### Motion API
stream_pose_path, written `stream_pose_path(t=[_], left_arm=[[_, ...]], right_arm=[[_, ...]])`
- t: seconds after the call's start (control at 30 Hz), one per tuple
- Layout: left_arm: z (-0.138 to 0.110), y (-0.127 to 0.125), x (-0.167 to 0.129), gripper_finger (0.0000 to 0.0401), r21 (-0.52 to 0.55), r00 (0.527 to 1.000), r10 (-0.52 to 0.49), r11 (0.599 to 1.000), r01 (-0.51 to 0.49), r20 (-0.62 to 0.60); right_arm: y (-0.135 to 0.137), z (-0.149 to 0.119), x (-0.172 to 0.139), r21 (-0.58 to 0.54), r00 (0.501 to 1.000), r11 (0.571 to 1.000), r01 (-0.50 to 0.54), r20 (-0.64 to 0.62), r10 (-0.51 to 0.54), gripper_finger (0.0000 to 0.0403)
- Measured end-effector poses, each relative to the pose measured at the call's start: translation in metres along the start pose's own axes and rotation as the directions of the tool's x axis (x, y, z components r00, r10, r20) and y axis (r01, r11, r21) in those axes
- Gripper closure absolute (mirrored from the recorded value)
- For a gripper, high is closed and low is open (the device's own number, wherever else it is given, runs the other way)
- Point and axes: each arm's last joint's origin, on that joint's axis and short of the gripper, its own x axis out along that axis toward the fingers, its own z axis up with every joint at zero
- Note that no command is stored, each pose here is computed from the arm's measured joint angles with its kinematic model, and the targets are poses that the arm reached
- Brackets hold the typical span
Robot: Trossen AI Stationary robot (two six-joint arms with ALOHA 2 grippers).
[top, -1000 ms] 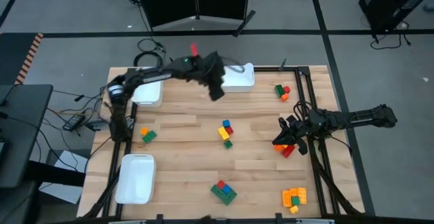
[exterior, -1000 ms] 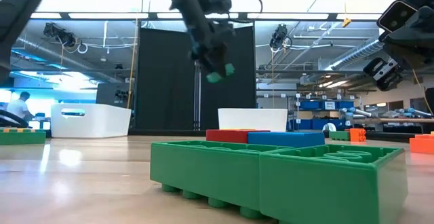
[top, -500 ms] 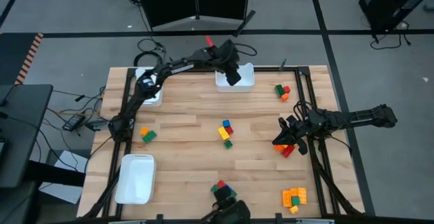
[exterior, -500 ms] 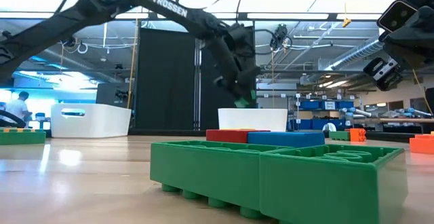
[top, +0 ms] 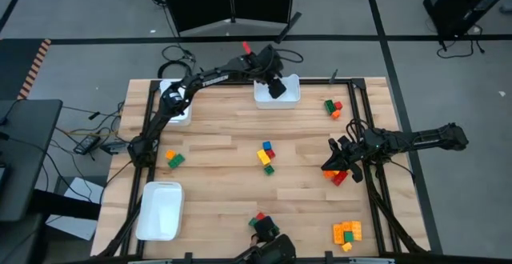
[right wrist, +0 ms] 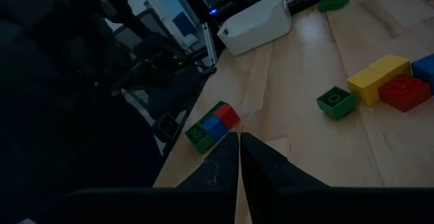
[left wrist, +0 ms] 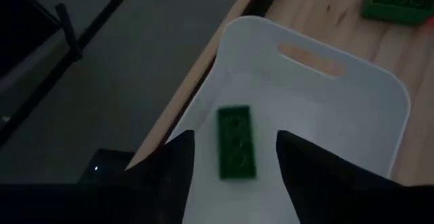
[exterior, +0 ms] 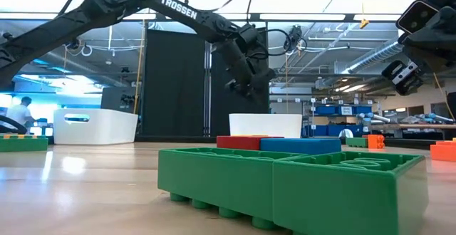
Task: Sort blocks by size
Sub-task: Put the blue block into the top left white bin
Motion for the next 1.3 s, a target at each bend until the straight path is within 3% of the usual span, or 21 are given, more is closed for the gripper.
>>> stream_pose_path(t=[0.23,0.57,0.77,1.0,1.13,1.3], left_arm=[[0.007,0.001,-0.012,0.0172,0.017,1.000,-0.004,1.000,0.005,-0.023],[0.024,-0.007,-0.069,0.0172,0.045,0.998,-0.050,0.998,0.053,-0.049],[0.019,-0.024,-0.097,0.0172,0.044,0.991,-0.042,0.998,0.048,-0.129],[0.017,-0.054,-0.124,0.0172,0.082,0.990,0.003,0.997,0.009,-0.141],[-0.001,-0.071,-0.130,0.0172,0.083,0.988,-0.008,0.996,0.021,-0.152],[-0.047,-0.086,-0.144,0.0172,0.019,0.996,-0.029,0.999,0.031,-0.088]], right_arm=[[0.000,0.000,0.000,0.000,1.000,1.000,0.000,0.000,0.000,0.0375],[0.000,0.000,0.000,0.000,1.000,1.000,0.000,0.000,0.000,0.0375],[0.000,0.000,0.000,0.000,1.000,1.000,0.000,0.001,0.000,0.0375],[0.000,0.001,0.000,-0.003,1.000,1.000,-0.004,0.007,0.004,0.0375],[0.000,0.001,0.000,-0.003,1.000,1.000,-0.004,0.007,0.004,0.0375],[0.000,0.001,0.000,-0.003,1.000,1.000,-0.004,0.008,0.004,0.0375]])
